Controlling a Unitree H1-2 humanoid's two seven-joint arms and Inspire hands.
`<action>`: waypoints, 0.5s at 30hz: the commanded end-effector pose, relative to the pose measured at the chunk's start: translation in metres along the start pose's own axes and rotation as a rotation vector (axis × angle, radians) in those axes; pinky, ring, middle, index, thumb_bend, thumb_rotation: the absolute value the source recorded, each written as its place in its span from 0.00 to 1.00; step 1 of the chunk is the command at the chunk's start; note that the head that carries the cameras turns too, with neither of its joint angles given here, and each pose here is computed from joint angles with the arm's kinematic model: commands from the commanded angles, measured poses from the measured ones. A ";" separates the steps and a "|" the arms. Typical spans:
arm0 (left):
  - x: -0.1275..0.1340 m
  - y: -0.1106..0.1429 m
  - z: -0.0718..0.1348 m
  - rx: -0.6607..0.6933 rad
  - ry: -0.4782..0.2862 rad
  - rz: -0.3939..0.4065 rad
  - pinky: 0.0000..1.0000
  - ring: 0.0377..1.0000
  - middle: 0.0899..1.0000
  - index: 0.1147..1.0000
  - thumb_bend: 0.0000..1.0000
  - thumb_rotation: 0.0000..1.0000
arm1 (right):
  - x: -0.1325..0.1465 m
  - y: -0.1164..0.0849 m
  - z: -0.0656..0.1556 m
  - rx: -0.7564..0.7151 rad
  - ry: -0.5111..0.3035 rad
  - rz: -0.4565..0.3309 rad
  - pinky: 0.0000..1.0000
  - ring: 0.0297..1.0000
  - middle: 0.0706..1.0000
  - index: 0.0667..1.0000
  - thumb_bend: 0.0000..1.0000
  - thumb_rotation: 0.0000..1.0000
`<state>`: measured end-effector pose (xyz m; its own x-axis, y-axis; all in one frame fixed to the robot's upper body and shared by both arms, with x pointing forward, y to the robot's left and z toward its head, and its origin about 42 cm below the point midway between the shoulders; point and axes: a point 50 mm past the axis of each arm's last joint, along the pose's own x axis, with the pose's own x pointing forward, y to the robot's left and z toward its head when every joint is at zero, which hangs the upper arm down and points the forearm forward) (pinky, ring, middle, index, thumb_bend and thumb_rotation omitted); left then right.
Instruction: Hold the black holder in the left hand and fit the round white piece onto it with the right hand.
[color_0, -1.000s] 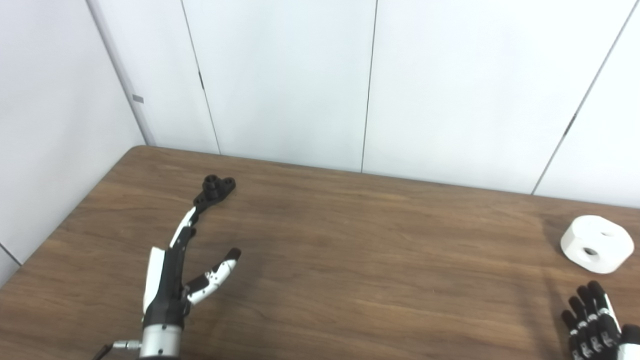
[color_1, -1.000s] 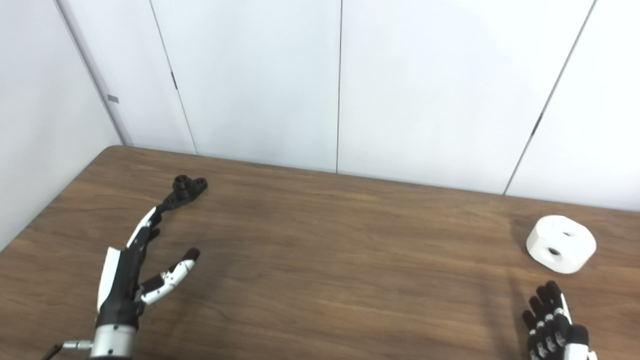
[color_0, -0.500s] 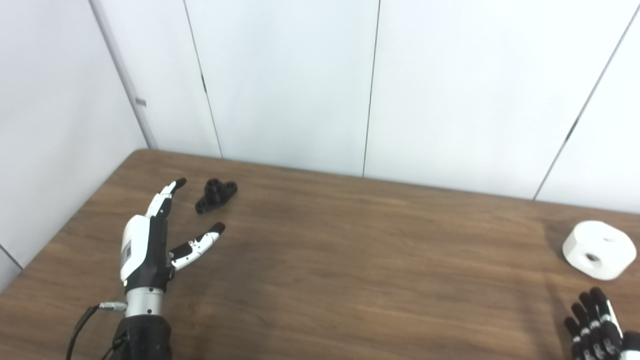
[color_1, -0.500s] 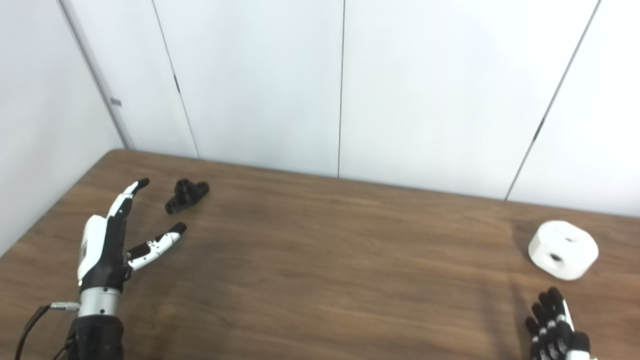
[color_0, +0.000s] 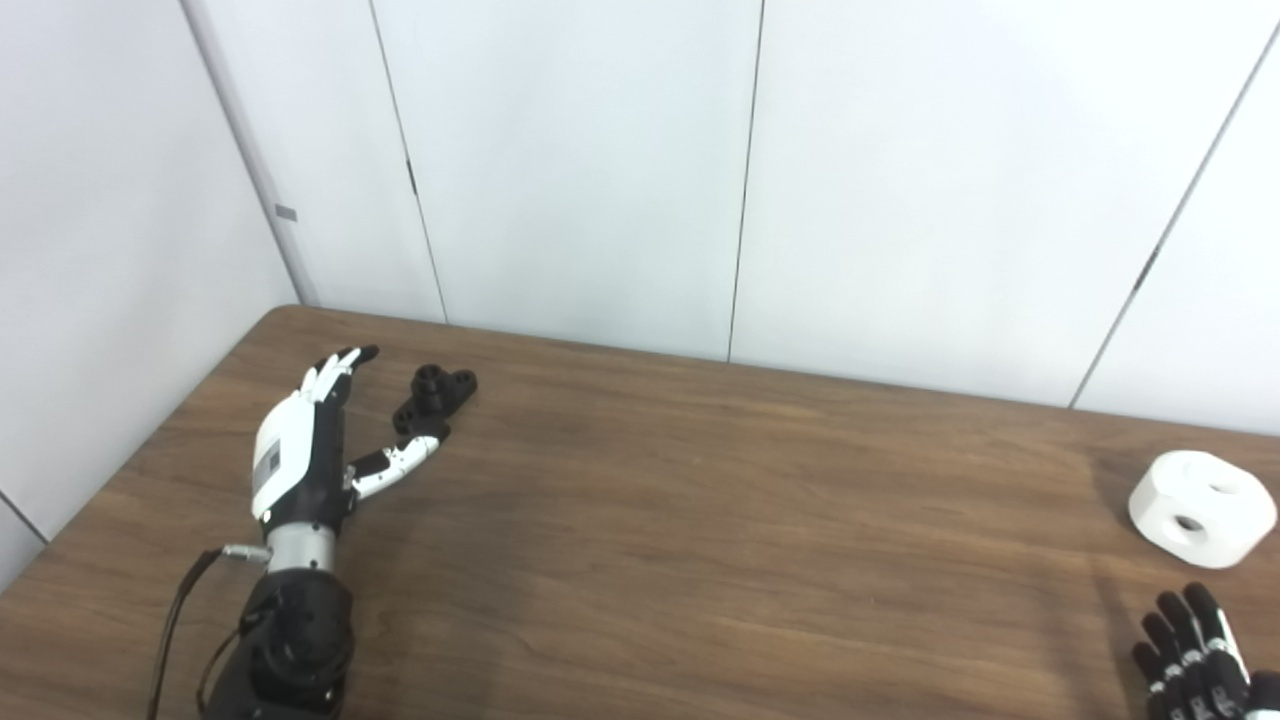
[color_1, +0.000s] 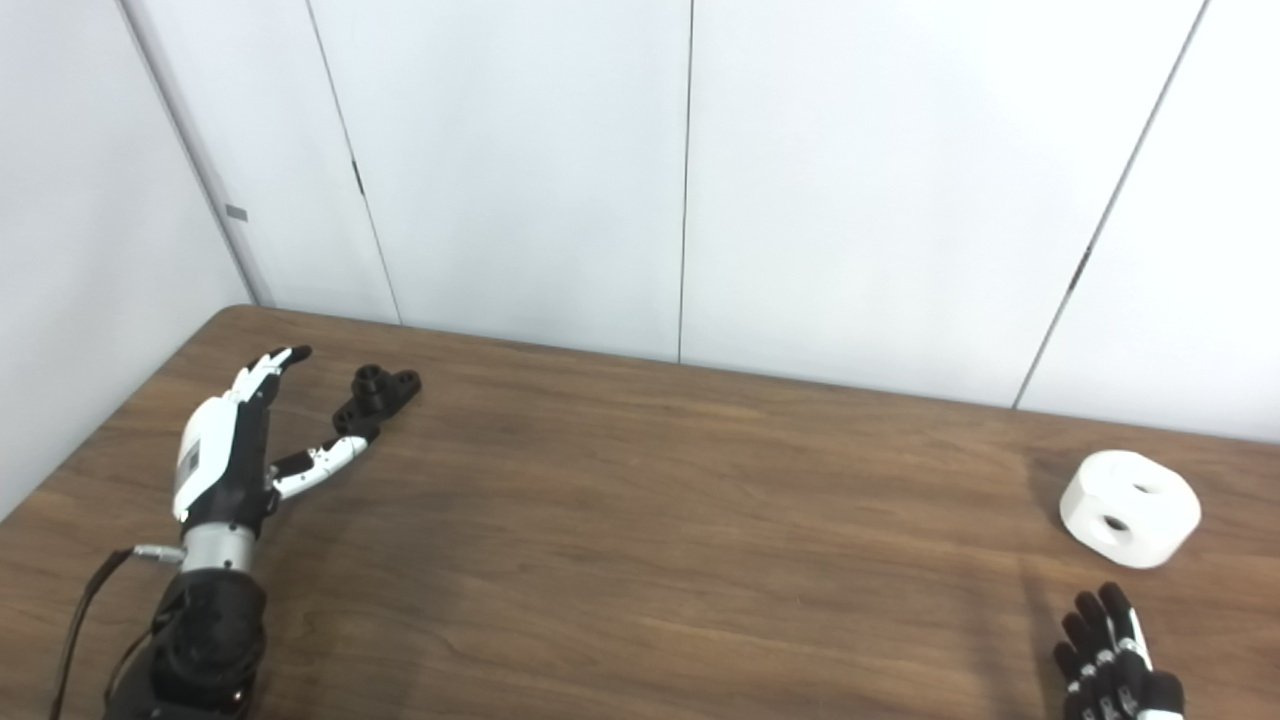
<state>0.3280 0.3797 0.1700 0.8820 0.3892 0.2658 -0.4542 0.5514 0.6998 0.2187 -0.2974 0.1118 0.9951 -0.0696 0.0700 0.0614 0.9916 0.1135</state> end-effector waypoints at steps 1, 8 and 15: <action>0.023 0.014 0.011 0.070 -0.060 0.074 1.00 0.99 0.94 0.85 0.84 0.39 | -0.025 -0.005 -0.024 0.011 0.109 -0.027 1.00 0.98 0.98 1.00 0.67 1.00; 0.046 0.007 0.007 0.142 -0.038 0.068 1.00 0.99 0.94 0.83 0.87 0.37 | -0.025 -0.004 -0.024 0.011 0.107 -0.029 1.00 0.98 0.97 0.99 0.67 0.99; 0.064 0.001 0.006 0.147 0.022 0.023 1.00 1.00 0.95 0.83 0.87 0.36 | -0.026 -0.004 -0.024 0.013 0.102 -0.029 1.00 0.98 0.97 0.99 0.67 0.99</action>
<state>0.3726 0.3934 0.1660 0.8820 0.4244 0.2049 -0.4046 0.4589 0.7910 0.2177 -0.2969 0.1117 0.9951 -0.0689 0.0709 0.0608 0.9920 0.1108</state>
